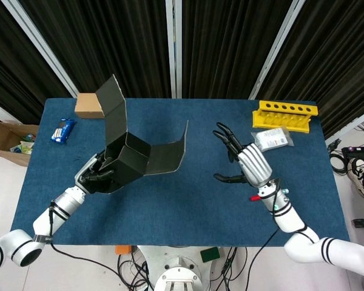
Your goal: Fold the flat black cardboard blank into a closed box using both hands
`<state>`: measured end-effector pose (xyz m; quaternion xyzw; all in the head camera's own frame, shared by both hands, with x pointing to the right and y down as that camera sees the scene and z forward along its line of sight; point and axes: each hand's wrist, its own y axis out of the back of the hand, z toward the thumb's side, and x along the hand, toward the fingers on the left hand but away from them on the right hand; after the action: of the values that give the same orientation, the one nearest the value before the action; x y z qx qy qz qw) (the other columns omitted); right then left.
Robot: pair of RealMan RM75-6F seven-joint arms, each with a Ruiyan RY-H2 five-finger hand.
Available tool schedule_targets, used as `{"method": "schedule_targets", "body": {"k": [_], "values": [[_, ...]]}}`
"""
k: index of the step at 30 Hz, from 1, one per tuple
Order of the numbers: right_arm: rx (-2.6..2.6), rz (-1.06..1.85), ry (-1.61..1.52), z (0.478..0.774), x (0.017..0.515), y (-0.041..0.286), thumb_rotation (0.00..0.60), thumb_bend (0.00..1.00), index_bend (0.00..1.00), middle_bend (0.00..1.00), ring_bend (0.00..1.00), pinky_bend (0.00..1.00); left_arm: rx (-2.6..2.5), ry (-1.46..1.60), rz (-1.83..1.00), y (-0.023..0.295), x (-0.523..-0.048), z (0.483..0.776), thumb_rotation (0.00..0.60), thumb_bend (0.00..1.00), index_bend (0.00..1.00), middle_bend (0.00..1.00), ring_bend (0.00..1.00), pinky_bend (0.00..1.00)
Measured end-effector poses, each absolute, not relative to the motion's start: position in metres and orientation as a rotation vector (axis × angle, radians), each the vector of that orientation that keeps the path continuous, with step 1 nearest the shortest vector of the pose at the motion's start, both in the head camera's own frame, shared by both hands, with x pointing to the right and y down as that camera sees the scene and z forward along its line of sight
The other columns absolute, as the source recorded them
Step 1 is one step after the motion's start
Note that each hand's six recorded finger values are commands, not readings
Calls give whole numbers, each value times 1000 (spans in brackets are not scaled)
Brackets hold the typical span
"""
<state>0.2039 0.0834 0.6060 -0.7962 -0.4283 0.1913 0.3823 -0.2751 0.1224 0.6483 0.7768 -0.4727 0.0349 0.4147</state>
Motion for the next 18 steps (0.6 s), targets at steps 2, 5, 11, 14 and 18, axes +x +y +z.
{"method": "schedule_targets", "body": {"k": [2,5,11,14,18], "values": [[-2009,452,-1107,608,186,84,600,0,0,0,664,974,1935,-1178,73,124,-271,646,600,41,265,260,568,784],[-1972,395,-1132,606,155,81,600,0,0,0,664,976,1922,-1163,71,126,-265,645,600,41,265,259,568,784],[-1890,299,-1175,592,99,68,600,0,0,0,664,978,1970,-1149,143,131,-260,650,600,41,264,256,568,784],[-1861,294,-1156,588,86,63,600,0,0,0,664,978,2017,-1141,194,134,-260,654,600,41,265,255,568,784],[-1856,312,-1085,586,79,62,600,0,0,0,664,978,2100,-1130,272,138,-260,659,599,41,265,255,568,784]]}}
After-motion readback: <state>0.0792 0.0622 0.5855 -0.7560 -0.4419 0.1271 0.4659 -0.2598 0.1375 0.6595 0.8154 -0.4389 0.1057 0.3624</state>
